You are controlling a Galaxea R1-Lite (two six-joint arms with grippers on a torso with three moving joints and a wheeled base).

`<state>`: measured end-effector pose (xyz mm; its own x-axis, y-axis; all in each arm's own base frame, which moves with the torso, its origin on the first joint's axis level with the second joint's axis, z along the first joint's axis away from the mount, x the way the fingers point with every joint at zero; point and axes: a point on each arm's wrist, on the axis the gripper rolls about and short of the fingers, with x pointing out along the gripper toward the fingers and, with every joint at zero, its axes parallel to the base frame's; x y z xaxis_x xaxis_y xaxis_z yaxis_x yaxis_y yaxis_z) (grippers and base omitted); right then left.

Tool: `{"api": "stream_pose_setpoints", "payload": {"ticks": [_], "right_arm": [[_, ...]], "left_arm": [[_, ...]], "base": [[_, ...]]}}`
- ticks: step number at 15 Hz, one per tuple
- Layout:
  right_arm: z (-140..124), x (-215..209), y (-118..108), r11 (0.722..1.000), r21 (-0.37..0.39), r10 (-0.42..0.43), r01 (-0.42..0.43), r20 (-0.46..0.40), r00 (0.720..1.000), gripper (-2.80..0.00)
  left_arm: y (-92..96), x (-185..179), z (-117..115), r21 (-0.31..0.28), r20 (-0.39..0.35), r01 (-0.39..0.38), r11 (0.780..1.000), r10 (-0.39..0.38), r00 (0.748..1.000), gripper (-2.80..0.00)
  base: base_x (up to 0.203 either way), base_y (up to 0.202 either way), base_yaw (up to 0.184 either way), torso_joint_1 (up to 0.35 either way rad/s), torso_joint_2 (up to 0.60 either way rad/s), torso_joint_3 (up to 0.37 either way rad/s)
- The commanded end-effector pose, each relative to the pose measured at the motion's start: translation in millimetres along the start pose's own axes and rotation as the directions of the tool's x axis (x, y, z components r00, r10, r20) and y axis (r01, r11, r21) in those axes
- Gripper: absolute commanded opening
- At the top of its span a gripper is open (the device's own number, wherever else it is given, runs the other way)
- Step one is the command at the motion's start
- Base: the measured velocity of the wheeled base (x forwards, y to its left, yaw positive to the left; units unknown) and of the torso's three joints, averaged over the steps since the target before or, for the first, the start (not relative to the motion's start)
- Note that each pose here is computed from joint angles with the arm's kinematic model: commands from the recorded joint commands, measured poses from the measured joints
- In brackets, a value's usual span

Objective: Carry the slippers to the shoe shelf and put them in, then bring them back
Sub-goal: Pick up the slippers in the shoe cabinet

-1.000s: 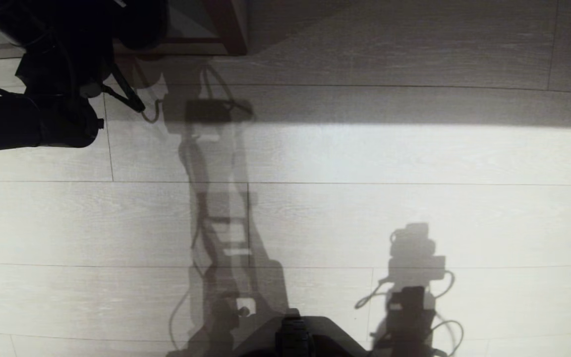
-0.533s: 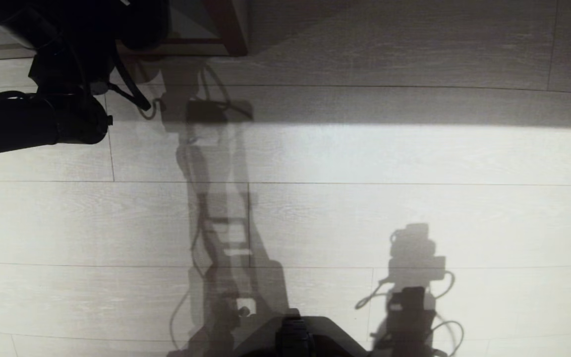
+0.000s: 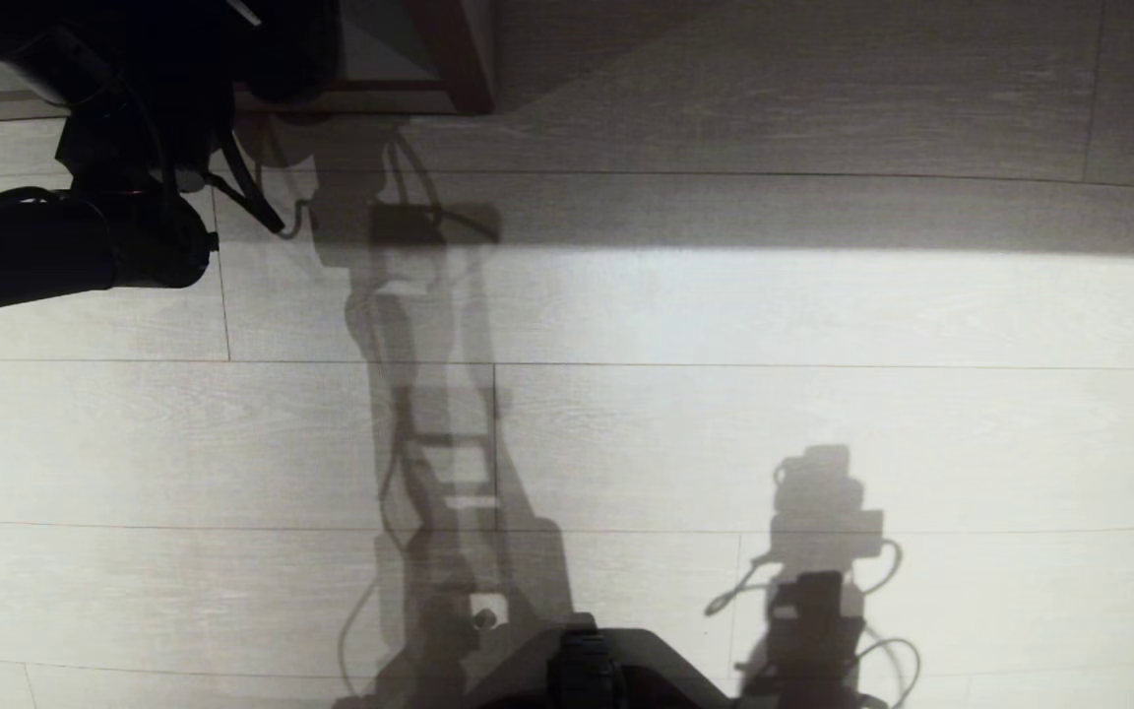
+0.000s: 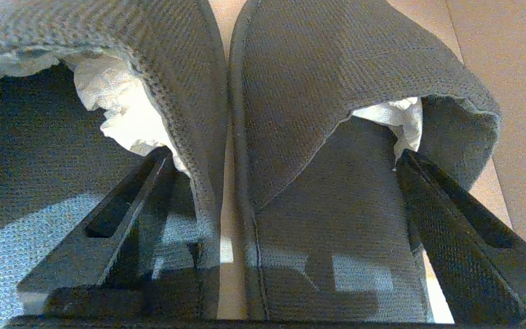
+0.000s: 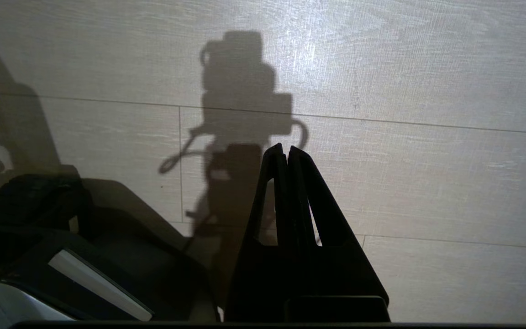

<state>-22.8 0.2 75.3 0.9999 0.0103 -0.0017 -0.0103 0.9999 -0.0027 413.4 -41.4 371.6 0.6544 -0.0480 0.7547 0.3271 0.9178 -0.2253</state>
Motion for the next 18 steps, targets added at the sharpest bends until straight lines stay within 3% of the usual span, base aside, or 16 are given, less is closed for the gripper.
{"api": "stream_pose_setpoints", "payload": {"ticks": [1, 2, 3, 18], "right_arm": [[0.0, -0.1, 0.0, 1.000, 0.000, 0.000, 0.000, 0.002, 1.000, -2.80], [0.0, -0.1, 0.0, 1.000, 0.000, 0.002, -0.002, 0.002, 1.000, -2.80], [0.0, -0.1, 0.0, 1.000, 0.000, 0.000, 0.000, 0.002, 1.000, -2.80], [0.0, -0.1, 0.0, 1.000, 0.000, 0.000, 0.000, 0.002, 1.000, -2.80]], "left_arm": [[3.5, -1.0, -6.7, 0.001, -0.014, -0.005, 1.000, 0.005, 1.000, 0.00], [3.5, -1.0, -6.8, 0.005, -0.014, -0.004, 1.000, 0.004, 1.000, 0.00], [3.4, -1.0, -6.7, 0.005, -0.014, -0.004, 1.000, 0.004, 1.000, -2.80], [7.8, -1.3, -6.9, 0.015, -0.009, -0.005, 1.000, 0.005, 1.000, -2.80]], "base": [[0.000, 0.000, 0.000, 0.000, 0.00, 0.000], [0.000, 0.000, 0.000, 0.000, 0.00, 0.000], [0.000, 0.000, 0.000, 0.000, 0.00, 0.000], [0.000, 0.000, 0.000, 0.000, 0.00, 0.000]]}}
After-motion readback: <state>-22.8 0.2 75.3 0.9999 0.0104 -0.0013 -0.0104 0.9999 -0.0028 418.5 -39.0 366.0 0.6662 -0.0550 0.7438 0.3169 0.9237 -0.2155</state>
